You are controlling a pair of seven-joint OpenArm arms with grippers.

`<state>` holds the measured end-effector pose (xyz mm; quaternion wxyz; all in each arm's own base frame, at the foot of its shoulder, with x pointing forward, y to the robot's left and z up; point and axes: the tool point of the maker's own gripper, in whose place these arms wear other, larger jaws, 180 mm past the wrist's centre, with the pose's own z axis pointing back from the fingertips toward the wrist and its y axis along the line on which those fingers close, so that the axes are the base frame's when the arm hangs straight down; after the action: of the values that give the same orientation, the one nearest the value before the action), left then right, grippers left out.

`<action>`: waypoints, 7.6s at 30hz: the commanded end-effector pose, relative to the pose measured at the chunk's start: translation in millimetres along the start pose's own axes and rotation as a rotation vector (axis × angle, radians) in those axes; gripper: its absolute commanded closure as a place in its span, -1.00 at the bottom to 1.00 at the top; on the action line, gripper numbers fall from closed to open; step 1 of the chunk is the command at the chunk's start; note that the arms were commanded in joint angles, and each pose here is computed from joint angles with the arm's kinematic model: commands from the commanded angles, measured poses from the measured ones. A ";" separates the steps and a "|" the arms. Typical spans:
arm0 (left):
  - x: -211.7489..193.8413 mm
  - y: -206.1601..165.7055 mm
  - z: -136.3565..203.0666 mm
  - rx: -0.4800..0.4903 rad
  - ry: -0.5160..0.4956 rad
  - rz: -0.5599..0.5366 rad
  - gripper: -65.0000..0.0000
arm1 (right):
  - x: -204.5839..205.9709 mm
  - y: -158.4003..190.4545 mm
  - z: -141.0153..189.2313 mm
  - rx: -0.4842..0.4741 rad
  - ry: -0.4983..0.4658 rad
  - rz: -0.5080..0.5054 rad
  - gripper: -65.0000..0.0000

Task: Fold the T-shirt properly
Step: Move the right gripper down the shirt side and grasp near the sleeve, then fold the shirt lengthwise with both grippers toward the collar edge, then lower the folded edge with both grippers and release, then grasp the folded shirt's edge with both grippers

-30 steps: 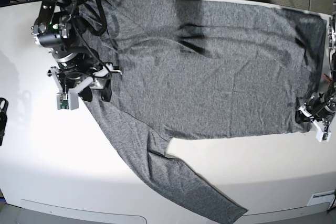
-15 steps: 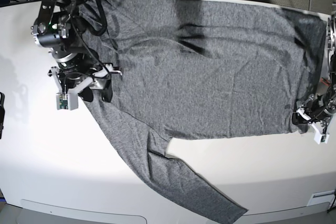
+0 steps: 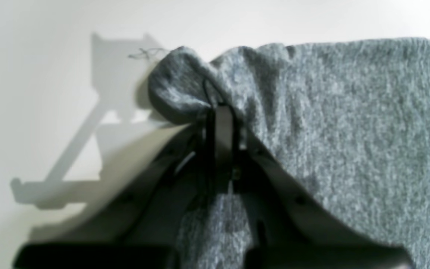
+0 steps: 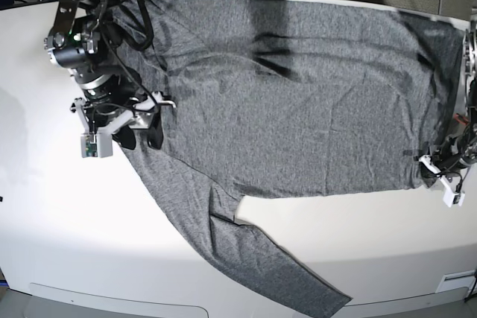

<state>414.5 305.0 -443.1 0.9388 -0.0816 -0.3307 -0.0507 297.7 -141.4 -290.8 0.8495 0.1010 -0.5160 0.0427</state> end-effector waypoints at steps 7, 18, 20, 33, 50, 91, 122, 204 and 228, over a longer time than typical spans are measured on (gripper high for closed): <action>18.0 8.4 7.3 0.009 -0.013 -0.018 1.00 | 28.5 -17.2 -21.7 -0.052 -0.074 0.074 0.11; 16.8 11.1 8.8 0.014 -0.005 -0.018 1.00 | 25.9 -36.3 -135.0 -0.051 0.052 0.082 0.11; 16.7 11.1 8.8 0.014 -0.005 -0.018 1.00 | 29.7 -41.0 -150.5 -0.059 0.053 0.093 0.11; 18.4 8.6 8.8 0.000 -0.014 0.024 1.00 | 36.4 -103.0 -189.9 -0.164 0.179 0.080 0.11; 18.6 8.8 9.0 0.001 -0.016 0.024 1.00 | -15.7 -107.9 -198.5 -0.150 0.300 0.038 0.79; 69.3 45.4 80.3 -0.059 -0.049 0.176 1.00 | 30.4 -45.5 -103.0 0.037 0.058 0.183 1.00; 4.9 36.9 147.8 -0.113 -0.044 0.141 1.00 | -0.6 -38.0 -8.1 0.032 0.052 0.203 1.00; -101.9 -17.2 162.6 -0.187 -0.069 0.188 0.31 | -52.2 -12.5 82.4 0.093 0.166 0.082 0.47; -138.9 -31.8 124.2 -0.061 0.000 0.156 0.34 | -177.6 -25.2 -19.9 0.102 0.502 0.004 0.47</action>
<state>225.5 293.6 -433.1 0.9315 -0.1536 -0.3291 0.0182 248.9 -142.7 -446.5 0.9265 0.1644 -0.3271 0.0875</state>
